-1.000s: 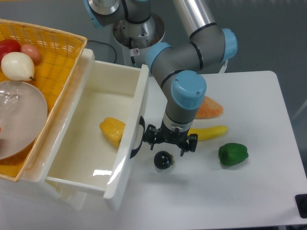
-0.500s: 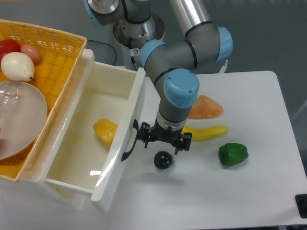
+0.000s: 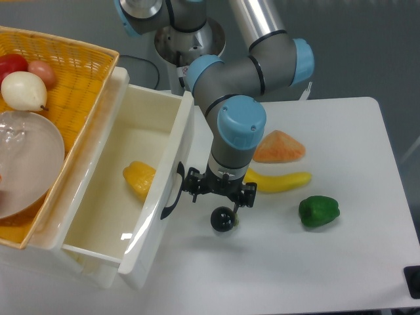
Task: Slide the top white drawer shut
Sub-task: 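Push the drawer front with the gripper, sliding the drawer into the cabinet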
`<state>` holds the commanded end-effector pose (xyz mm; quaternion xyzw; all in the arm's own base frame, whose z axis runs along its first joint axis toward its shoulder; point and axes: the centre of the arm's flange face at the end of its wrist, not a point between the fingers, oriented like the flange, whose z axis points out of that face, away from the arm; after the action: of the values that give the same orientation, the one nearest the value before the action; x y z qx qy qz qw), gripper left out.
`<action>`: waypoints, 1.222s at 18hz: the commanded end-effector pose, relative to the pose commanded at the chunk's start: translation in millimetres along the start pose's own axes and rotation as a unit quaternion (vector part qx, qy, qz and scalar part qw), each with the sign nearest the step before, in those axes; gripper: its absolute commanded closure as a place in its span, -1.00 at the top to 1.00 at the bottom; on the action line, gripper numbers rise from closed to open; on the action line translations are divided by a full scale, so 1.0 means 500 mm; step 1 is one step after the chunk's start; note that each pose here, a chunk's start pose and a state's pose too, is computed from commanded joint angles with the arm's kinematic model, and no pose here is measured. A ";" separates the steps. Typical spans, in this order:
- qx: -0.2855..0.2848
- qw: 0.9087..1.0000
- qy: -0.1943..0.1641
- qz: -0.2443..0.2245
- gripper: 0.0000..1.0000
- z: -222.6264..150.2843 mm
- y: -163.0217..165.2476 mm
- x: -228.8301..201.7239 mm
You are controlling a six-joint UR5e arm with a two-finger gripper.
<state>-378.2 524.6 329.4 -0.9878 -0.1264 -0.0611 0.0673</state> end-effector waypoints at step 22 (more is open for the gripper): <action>-0.013 0.999 0.013 0.033 1.00 -0.004 -0.018 0.099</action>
<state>-332.9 544.9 339.1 -0.9914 -0.0918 -0.0736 0.0576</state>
